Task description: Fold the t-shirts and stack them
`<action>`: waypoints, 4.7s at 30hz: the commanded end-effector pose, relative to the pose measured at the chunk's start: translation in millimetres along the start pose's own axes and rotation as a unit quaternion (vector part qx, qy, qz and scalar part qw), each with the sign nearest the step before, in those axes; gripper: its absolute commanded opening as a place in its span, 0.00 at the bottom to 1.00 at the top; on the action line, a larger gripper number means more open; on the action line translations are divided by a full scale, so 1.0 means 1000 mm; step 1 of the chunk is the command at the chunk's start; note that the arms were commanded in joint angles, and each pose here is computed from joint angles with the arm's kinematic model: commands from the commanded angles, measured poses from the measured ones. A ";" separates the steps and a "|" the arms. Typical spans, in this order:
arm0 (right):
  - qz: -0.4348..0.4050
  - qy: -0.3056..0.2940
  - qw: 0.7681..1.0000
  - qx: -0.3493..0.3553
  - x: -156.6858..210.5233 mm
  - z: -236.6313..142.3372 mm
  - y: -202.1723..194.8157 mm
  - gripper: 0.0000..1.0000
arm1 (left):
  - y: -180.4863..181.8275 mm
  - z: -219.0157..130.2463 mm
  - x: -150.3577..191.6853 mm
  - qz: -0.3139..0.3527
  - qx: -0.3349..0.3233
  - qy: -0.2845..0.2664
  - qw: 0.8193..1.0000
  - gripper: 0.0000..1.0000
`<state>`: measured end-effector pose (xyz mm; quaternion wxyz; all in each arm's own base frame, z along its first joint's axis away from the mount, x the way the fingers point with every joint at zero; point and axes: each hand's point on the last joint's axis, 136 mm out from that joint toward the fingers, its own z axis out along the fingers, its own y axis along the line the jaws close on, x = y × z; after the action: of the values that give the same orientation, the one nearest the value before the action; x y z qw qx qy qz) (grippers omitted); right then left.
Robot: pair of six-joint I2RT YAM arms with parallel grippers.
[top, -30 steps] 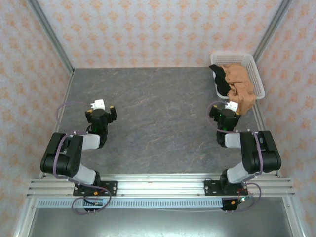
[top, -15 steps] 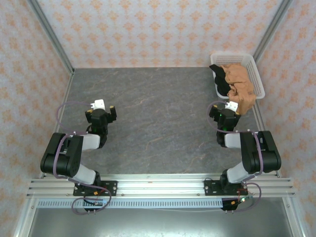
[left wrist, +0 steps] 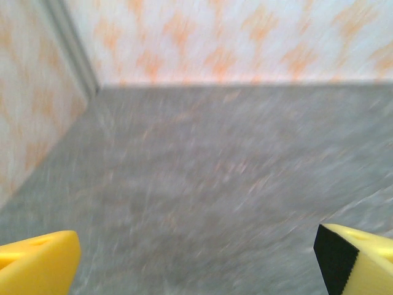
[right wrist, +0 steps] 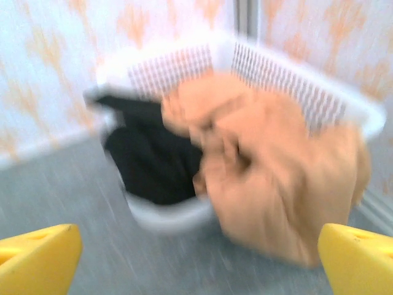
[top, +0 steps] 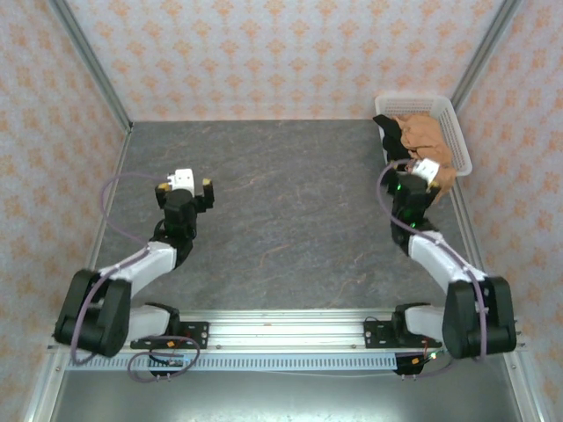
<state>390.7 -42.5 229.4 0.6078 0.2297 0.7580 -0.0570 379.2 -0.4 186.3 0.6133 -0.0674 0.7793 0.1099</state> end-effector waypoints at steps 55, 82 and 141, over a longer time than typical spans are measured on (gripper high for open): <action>0.192 0.018 0.981 -0.028 -0.237 0.067 0.060 0.00 | -0.122 -0.028 -0.082 -0.139 0.126 0.292 0.938 0.55; 0.136 0.250 0.871 -0.401 -0.093 -0.132 0.367 0.00 | -0.033 -0.059 -0.106 -0.138 -0.043 0.244 0.959 0.65; -0.005 0.519 0.842 -0.147 0.208 -0.033 0.226 0.51 | 0.016 -0.057 0.078 0.022 -0.197 0.425 0.883 0.64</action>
<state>418.1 219.4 84.1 0.1437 0.1496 0.9591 0.1924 310.0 -10.1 93.5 0.1700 -0.2123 0.9423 0.1953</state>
